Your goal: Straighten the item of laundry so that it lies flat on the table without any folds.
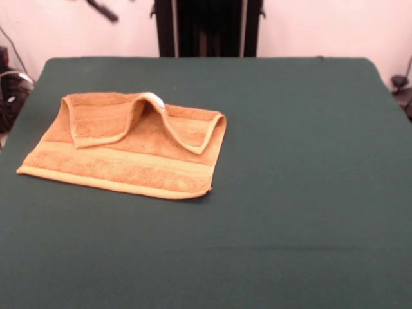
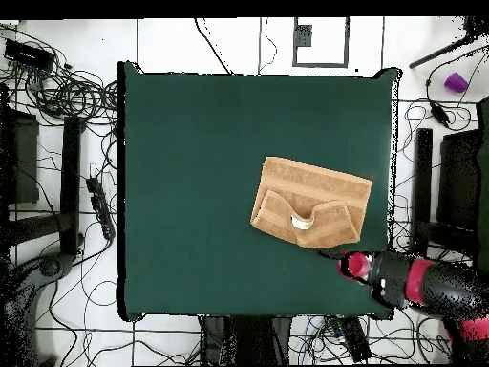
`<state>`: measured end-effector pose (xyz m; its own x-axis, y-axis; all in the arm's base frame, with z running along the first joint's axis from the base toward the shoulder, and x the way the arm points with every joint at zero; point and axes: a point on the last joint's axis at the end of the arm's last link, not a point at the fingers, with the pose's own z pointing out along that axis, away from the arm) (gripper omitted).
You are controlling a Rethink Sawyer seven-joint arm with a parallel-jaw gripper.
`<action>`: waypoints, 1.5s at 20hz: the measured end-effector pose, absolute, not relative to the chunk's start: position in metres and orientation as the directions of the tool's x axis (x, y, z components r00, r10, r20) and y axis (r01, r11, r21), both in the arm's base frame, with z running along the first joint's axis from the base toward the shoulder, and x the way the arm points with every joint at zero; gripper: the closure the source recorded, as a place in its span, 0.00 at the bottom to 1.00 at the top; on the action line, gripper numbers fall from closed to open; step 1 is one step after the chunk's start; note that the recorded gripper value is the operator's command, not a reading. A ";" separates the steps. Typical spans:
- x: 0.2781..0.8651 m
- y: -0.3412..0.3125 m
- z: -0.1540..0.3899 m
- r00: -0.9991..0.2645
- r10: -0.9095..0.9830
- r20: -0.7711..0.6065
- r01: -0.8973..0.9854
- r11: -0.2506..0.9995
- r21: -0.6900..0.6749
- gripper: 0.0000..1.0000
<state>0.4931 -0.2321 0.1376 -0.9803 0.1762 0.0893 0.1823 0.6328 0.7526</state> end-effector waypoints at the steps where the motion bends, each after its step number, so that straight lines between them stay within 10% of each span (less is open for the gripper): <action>1: 0.498 -0.233 0.154 -0.981 0.170 0.098 0.184 0.622 0.761 0.00; 10: 0.577 -0.168 0.217 -0.995 0.076 0.062 0.098 0.707 0.701 0.00; 20: 0.642 -0.019 0.152 -0.991 -0.135 0.010 -0.108 0.831 0.545 0.00; 30: 0.649 -0.004 0.088 -0.989 -0.133 -0.067 -0.149 0.888 0.436 0.00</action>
<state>0.6491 -0.0041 0.0885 -0.9889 -0.1326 -0.0673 -0.1487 0.8876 0.4360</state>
